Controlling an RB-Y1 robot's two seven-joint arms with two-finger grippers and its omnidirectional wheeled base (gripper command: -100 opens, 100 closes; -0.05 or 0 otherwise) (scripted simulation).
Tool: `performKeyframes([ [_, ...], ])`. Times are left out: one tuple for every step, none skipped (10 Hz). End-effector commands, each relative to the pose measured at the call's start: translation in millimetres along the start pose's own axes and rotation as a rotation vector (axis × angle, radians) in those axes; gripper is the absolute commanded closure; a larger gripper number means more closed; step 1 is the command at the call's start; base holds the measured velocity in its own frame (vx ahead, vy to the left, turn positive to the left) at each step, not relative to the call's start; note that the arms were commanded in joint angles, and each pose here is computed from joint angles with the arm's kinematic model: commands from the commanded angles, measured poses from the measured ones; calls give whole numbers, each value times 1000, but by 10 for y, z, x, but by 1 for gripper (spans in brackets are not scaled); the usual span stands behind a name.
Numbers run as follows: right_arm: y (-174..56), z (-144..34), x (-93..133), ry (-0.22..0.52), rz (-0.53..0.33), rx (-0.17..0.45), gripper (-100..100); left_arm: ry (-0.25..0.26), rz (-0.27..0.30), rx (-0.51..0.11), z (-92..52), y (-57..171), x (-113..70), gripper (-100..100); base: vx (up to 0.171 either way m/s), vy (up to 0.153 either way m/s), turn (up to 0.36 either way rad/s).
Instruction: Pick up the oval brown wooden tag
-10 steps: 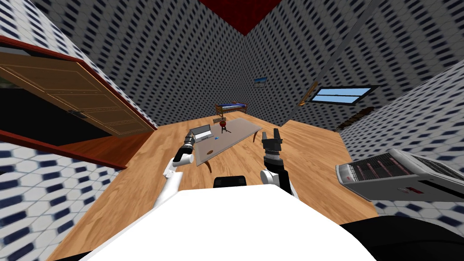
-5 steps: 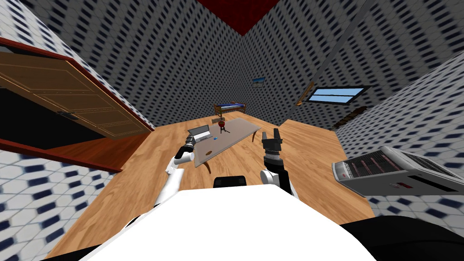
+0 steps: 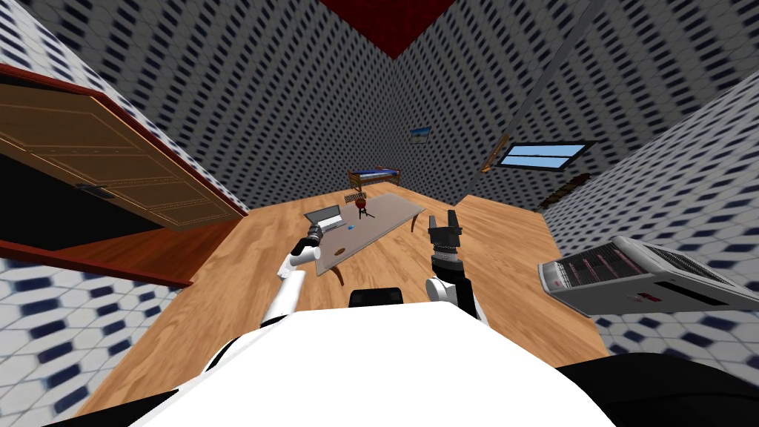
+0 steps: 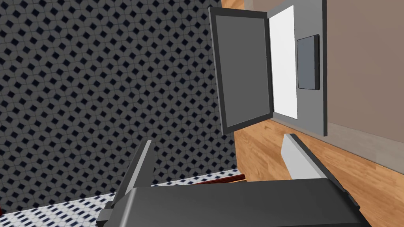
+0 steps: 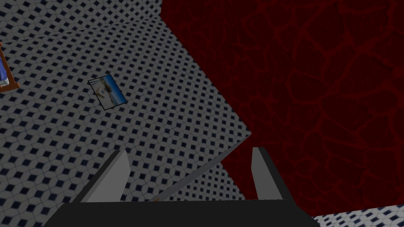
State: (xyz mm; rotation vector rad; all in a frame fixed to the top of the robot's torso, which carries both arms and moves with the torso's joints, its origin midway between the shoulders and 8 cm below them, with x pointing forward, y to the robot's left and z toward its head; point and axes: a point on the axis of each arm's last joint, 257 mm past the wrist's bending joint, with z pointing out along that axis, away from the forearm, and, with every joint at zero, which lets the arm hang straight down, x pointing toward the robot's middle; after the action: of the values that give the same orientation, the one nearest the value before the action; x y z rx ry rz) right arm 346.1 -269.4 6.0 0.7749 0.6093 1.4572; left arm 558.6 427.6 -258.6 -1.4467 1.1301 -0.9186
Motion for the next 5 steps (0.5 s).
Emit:
performKeyframes([
  [0,0,0,0,0,0,0,-2,-26,-61,66,171,-18,-100,27,-13,-60],
  [0,0,0,0,0,0,0,-6,-27,-83,62,285,-34,-100,26,-11,-23],
  [0,0,0,0,0,0,0,-6,-49,-135,118,423,-17,-100,34,-8,-35],
  [0,0,0,0,0,0,0,-9,-50,-155,110,522,-30,-100,27,-4,-24],
  [0,0,0,0,0,0,0,-11,-51,-167,103,585,-38,-100,10,-4,1],
])
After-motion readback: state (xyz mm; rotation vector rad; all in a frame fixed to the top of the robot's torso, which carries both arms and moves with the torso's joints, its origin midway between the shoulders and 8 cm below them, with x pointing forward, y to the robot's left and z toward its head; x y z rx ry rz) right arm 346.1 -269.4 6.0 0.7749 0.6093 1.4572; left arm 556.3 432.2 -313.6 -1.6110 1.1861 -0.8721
